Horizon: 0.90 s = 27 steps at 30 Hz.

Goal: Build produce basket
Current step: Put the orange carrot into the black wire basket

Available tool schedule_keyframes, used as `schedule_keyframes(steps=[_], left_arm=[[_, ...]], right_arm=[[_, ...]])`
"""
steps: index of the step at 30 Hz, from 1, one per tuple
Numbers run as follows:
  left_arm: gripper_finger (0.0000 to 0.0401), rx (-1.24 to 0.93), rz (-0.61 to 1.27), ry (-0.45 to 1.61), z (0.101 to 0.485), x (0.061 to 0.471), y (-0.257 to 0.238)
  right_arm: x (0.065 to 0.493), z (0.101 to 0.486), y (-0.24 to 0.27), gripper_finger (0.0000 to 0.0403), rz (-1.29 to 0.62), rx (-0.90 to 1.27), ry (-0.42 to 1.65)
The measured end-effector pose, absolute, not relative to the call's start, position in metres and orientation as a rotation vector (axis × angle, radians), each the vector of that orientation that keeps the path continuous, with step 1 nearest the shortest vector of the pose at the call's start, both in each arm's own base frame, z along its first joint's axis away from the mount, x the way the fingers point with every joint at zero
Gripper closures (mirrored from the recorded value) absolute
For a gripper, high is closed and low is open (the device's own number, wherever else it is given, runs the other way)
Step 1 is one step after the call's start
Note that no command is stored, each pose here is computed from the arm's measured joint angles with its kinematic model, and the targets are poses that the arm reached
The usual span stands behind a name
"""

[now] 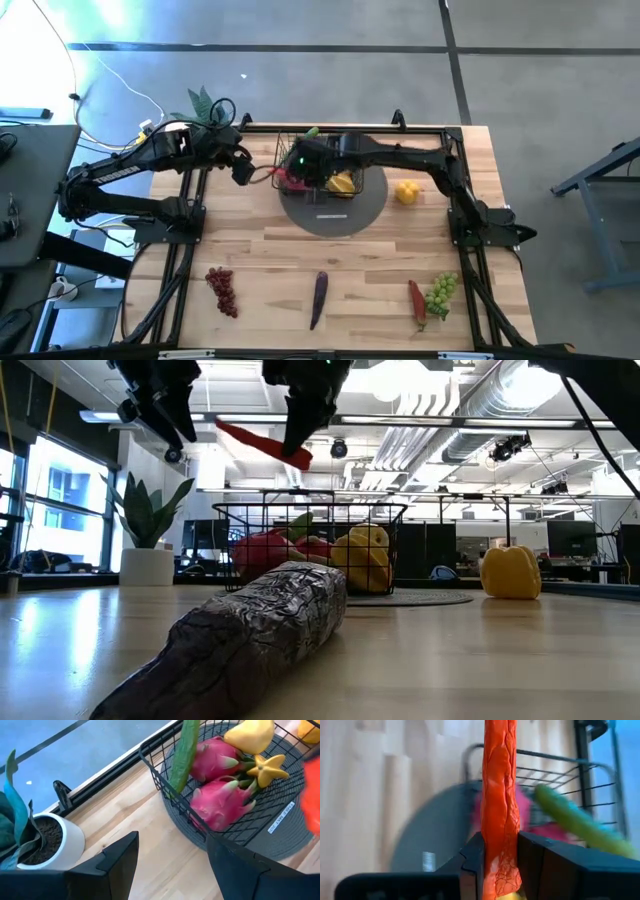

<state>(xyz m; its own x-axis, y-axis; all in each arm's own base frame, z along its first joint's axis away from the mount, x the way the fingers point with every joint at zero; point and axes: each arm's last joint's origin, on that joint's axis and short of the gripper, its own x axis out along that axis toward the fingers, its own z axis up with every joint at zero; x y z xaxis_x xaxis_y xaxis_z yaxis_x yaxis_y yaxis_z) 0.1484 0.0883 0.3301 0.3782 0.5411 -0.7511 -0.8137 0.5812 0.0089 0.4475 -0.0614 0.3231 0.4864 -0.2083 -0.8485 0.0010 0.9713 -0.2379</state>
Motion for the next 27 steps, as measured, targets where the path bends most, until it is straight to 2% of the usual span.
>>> schedule_keyframes(steps=[7,12,16,23,27], left_arm=[[0.0178,-0.441,0.919,0.766,0.33,0.148,0.089],[0.0178,-0.473,0.933,0.751,0.33,0.148,0.089],[0.0178,-0.478,0.936,0.748,0.33,0.148,0.089],[0.0178,-0.477,0.941,0.746,0.33,0.148,0.089],[0.0178,-0.472,0.95,0.745,0.33,0.148,0.09]], right_arm=[[0.439,0.323,-0.105,0.034,-0.087,-0.382,1.095],[0.433,0.325,-0.134,0.0339,-0.164,-0.438,1.106],[0.432,0.326,-0.152,0.0339,-0.128,-0.577,1.099],[0.438,0.318,-0.167,0.0337,-0.045,-0.729,1.083],[0.441,0.313,-0.169,0.0317,-0.041,-0.74,1.078]])
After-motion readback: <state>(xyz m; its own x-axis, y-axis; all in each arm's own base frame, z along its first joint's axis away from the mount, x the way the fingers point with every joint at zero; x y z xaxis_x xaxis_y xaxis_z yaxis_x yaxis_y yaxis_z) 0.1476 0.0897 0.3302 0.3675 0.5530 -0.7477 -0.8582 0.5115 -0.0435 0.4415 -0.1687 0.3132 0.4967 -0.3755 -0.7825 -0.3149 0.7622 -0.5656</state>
